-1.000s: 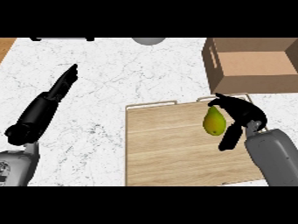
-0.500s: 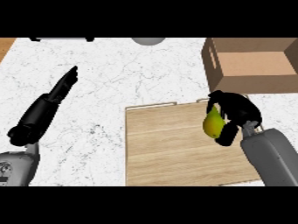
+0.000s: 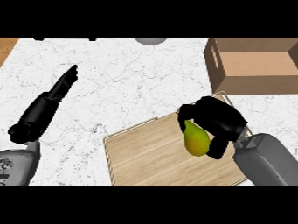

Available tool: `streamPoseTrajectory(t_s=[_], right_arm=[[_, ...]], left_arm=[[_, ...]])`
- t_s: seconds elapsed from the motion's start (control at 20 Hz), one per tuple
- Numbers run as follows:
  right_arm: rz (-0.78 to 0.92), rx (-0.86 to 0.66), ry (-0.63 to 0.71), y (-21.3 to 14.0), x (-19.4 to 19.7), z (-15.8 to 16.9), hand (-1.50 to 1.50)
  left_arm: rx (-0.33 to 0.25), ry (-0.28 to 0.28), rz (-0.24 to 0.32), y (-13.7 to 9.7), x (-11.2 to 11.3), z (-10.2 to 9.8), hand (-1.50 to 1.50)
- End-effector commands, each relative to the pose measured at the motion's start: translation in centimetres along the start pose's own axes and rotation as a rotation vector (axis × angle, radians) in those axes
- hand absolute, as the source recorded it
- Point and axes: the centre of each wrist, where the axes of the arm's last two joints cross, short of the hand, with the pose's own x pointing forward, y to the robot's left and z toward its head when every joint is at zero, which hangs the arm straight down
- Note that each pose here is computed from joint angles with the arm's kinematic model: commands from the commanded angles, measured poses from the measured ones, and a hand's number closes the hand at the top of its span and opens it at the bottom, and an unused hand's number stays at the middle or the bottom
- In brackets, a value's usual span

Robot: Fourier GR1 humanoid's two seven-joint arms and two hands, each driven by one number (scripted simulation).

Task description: Pick the pear from the tray and place it in the cardboard box

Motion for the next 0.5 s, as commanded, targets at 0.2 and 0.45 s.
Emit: streamPoseTrajectory(t_s=[0.2,0.45], right_arm=[[0.263,-0.128,-0.618,-3.5,1.3,6.3,1.5],[0.198,-0.295,-0.567,-6.7,-2.8,12.5,1.5]], left_arm=[[0.04,0.019,-0.016,1.0,-0.4,0.7,0.0],[0.026,0.005,0.011,-0.6,-0.3,1.0,0.0]])
